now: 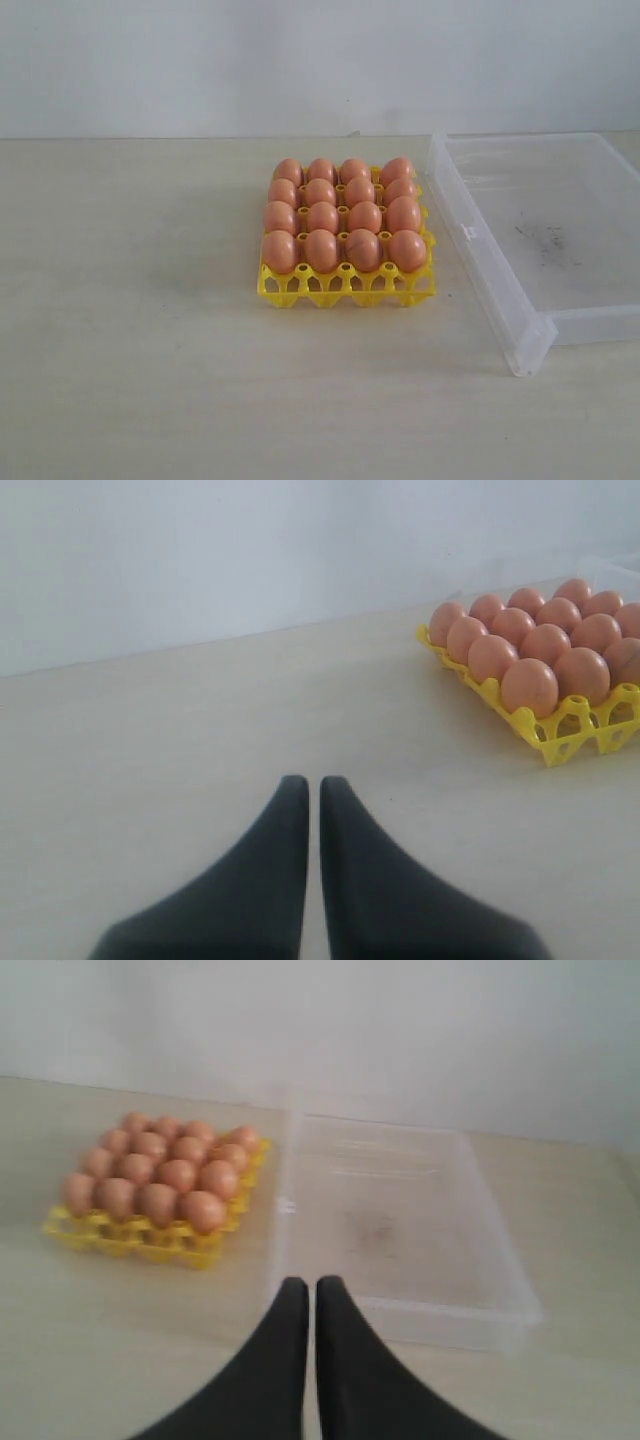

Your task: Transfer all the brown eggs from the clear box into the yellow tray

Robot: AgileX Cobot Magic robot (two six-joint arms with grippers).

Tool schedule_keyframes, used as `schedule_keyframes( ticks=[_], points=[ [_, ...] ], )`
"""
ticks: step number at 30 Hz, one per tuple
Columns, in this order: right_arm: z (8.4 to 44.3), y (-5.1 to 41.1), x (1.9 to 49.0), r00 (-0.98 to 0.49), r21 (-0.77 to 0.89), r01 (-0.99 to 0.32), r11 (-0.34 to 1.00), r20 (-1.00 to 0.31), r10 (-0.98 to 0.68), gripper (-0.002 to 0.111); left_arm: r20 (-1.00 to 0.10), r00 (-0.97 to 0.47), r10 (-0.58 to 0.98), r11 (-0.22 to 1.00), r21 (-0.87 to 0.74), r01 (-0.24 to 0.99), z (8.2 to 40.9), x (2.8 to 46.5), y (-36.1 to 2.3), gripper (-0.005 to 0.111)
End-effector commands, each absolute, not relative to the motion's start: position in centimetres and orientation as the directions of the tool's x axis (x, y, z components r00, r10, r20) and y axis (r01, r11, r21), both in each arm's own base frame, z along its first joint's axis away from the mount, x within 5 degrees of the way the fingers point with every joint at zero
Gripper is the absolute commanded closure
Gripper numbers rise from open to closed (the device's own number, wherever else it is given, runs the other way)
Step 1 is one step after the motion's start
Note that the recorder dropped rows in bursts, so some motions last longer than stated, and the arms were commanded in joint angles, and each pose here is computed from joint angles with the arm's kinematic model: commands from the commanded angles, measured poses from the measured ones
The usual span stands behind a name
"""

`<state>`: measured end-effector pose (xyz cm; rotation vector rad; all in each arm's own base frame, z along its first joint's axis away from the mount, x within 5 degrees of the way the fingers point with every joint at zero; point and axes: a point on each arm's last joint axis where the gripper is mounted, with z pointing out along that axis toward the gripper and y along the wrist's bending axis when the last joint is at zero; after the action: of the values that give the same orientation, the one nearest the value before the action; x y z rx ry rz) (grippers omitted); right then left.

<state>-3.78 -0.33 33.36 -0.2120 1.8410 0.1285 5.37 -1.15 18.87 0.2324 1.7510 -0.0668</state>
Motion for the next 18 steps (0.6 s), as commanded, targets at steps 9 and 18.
schedule_keyframes(
  ticks=[9,18],
  points=[
    [27.1,1.5,3.2,-0.029,0.09,-0.27,0.959,-0.996,0.086,0.108,-0.978,-0.17,0.124,0.978,0.091,0.19,18.8,5.4,-1.1,0.103],
    [24.1,1.4,4.5,-0.029,-0.131,-0.241,0.962,-0.989,-0.142,0.108,-0.978,-0.17,0.124,0.978,0.091,0.19,18.8,5.4,-1.1,0.103]
  ],
)
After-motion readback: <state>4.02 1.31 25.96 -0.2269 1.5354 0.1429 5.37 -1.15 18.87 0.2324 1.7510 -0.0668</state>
